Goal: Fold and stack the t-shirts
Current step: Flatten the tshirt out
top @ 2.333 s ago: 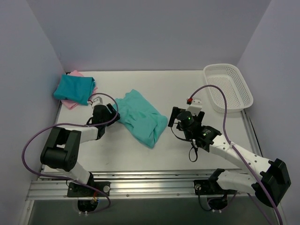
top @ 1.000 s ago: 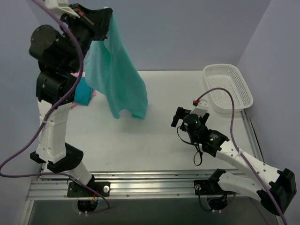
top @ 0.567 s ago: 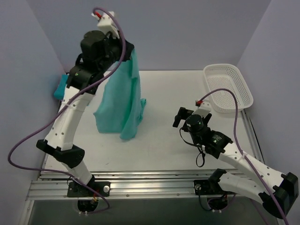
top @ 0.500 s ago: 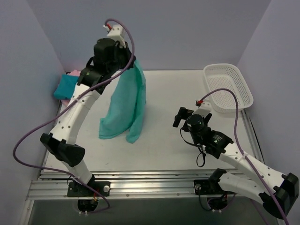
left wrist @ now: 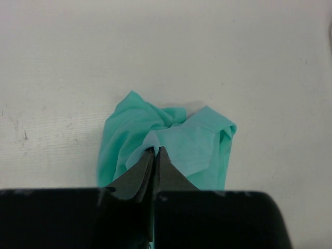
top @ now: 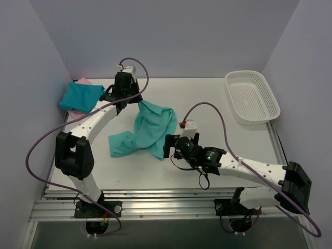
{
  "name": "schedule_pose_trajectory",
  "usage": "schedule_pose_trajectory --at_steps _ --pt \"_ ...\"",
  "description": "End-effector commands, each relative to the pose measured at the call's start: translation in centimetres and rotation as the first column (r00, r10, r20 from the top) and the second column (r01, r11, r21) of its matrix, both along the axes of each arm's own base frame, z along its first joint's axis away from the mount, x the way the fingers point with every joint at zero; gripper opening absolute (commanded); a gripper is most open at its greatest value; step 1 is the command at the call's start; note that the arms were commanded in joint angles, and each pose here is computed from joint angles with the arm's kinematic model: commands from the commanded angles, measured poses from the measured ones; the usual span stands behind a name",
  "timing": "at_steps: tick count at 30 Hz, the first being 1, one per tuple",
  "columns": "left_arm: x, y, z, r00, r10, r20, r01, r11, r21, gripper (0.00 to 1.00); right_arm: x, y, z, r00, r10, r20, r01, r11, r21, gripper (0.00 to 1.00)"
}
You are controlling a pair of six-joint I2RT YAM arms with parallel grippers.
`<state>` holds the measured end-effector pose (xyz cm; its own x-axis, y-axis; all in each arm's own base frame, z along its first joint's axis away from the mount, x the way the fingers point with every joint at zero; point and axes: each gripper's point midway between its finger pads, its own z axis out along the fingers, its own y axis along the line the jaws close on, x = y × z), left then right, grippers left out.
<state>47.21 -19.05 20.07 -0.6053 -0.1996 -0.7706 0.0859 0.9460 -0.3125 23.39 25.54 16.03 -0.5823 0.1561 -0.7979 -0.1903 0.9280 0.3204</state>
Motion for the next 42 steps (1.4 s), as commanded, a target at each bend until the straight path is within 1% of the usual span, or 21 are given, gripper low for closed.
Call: schedule_pose_trajectory --at_steps 1,3,6,15,18,20,21,22,24,25,28,29,30,32,33,35,36,38,41,42 --pt "1.1 0.2 5.0 0.988 0.020 0.153 -0.012 0.998 -0.058 0.02 -0.5 3.1 -2.5 0.999 -0.002 -0.042 0.003 1.000 0.012 1.00" --pt "1.2 1.1 5.4 0.985 0.044 0.166 -0.037 0.998 -0.046 0.02 -1.0 4.2 -3.7 0.998 0.016 -0.053 -0.014 0.999 0.028 1.00" --pt "1.2 1.5 5.4 0.985 0.037 0.167 -0.028 0.998 -0.056 0.02 -1.1 5.4 -5.5 0.997 0.035 -0.073 -0.032 0.999 0.043 1.00" --pt "0.8 2.1 3.6 0.989 0.029 0.144 -0.019 0.997 -0.069 0.02 -0.1 7.8 -10.2 0.992 0.033 -0.125 -0.037 0.999 -0.028 1.00" --pt "0.8 2.6 3.6 0.988 0.037 0.152 -0.025 0.996 -0.080 0.02 0.4 7.9 -11.3 0.994 0.016 -0.113 -0.020 0.999 -0.039 0.97" --pt "0.8 2.9 3.5 0.987 0.045 0.154 -0.032 0.996 -0.083 0.02 0.9 7.6 -13.0 0.993 -0.002 -0.120 -0.005 0.998 -0.062 0.91" --pt "0.7 2.7 3.4 0.988 0.028 0.150 -0.014 0.996 -0.093 0.02 1.1 7.5 -13.6 0.992 -0.009 -0.127 0.000 0.998 -0.070 0.88" --pt "0.7 2.6 3.5 0.988 0.024 0.151 -0.010 0.995 -0.096 0.02 1.3 7.5 -14.5 0.991 -0.015 -0.136 0.004 0.997 -0.081 0.79" --pt "0.7 2.7 3.4 0.989 0.025 0.149 -0.011 0.995 -0.095 0.02 1.3 7.6 -15.4 0.989 -0.014 -0.144 0.002 0.996 -0.085 0.73" --pt "0.7 2.8 3.3 0.989 0.025 0.148 -0.011 0.995 -0.095 0.02 1.3 7.7 -15.6 0.989 -0.013 -0.146 0.000 0.996 -0.088 0.66" --pt "0.8 2.9 3.3 0.988 0.027 0.152 -0.012 0.995 -0.099 0.02 1.3 8.0 -16.1 0.988 -0.009 -0.151 -0.006 0.995 -0.098 0.54" --pt "0.8 2.9 3.2 0.988 0.027 0.152 -0.012 0.995 -0.100 0.02 1.4 8.0 -16.1 0.989 -0.010 -0.151 -0.006 0.995 -0.101 0.52" --pt "0.8 2.9 3.1 0.988 0.027 0.150 -0.012 0.995 -0.099 0.02 1.3 8.0 -16.1 0.988 -0.009 -0.152 -0.007 0.995 -0.102 0.46" --pt "0.9 3.0 3.0 0.989 0.029 0.147 -0.015 0.995 -0.100 0.02 1.4 7.8 -16.1 0.988 -0.015 -0.151 -0.002 0.994 -0.111 0.39" --pt "0.9 2.9 2.9 0.989 0.028 0.147 -0.013 0.995 -0.100 0.02 1.4 7.5 -15.9 0.988 -0.024 -0.151 0.007 0.993 -0.116 0.26" --pt "0.9 3.1 2.8 0.989 0.030 0.143 -0.016 0.995 -0.101 0.02 1.5 7.1 -15.5 0.989 -0.042 -0.139 0.024 0.992 -0.128 0.12" --pt "0.9 3.0 2.9 0.989 0.028 0.145 -0.014 0.995 -0.100 0.02 1.4 6.6 -15.1 0.989 -0.056 -0.137 0.036 0.989 -0.142 0.00" --pt "0.8 3.1 2.9 0.989 0.032 0.145 -0.018 0.995 -0.099 0.02 1.4 6.1 -14.1 0.990 -0.082 -0.113 0.064 0.986 -0.154 0.00" --pt "0.7 3.5 3.5 0.987 0.041 0.155 -0.027 0.996 -0.090 0.02 0.9 4.8 -11.3 0.991 -0.103 -0.085 0.086 0.980 -0.177 0.00" --pt "0.5 3.7 3.5 0.988 0.046 0.149 -0.034 0.996 -0.084 0.02 0.6 3.7 -9.2 0.992 -0.116 -0.059 0.103 0.977 -0.189 0.00"
